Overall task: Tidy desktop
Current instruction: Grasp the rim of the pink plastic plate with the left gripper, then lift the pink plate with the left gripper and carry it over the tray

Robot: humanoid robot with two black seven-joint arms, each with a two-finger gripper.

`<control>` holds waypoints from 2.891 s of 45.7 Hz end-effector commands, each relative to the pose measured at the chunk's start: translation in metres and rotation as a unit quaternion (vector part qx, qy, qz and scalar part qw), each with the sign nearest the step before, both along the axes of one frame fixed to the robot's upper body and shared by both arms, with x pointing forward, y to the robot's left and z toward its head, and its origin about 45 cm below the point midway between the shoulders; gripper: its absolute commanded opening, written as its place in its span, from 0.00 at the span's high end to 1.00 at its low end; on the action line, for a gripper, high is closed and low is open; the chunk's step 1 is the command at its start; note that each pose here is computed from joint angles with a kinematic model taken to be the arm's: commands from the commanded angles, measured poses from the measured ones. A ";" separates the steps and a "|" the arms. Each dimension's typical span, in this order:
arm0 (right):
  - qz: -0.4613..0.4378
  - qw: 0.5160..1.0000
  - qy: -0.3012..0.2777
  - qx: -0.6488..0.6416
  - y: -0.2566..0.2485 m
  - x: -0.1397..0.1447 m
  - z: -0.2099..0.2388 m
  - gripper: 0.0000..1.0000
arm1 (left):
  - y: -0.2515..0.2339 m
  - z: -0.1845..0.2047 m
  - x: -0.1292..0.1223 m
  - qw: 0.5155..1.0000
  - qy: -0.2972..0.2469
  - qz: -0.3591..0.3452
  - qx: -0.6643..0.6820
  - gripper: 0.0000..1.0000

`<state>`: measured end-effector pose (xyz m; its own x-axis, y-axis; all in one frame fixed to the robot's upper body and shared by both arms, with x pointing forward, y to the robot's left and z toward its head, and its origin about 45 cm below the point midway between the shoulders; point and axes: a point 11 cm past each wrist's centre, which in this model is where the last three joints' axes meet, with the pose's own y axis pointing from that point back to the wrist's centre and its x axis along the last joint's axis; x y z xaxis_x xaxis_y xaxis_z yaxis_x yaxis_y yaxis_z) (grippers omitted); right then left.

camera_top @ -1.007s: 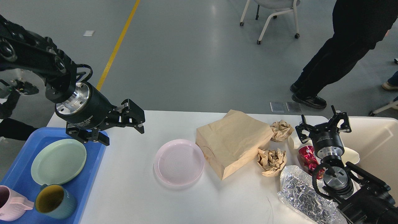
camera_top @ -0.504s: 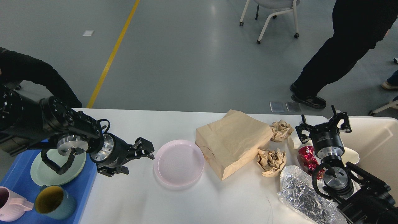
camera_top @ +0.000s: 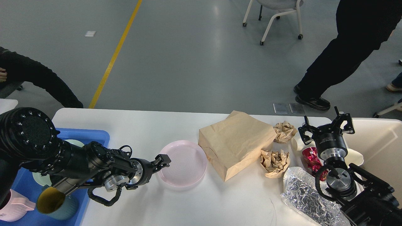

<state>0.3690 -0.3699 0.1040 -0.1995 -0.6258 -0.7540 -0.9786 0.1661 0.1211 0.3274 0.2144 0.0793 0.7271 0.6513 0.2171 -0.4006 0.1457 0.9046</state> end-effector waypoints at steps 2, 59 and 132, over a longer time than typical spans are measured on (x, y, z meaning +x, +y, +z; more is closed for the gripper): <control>0.000 1.000 0.000 0.000 0.000 0.000 0.000 0.00 | 0.003 -0.006 -0.002 1.000 0.003 0.006 0.006 0.11; 0.000 1.000 0.000 0.000 0.000 0.000 0.000 0.00 | 0.006 -0.019 -0.005 0.999 0.015 -0.030 -0.001 0.67; -0.001 1.000 0.000 0.000 -0.001 0.000 0.000 0.00 | 0.042 0.097 -0.008 0.995 0.077 -0.059 -0.019 1.00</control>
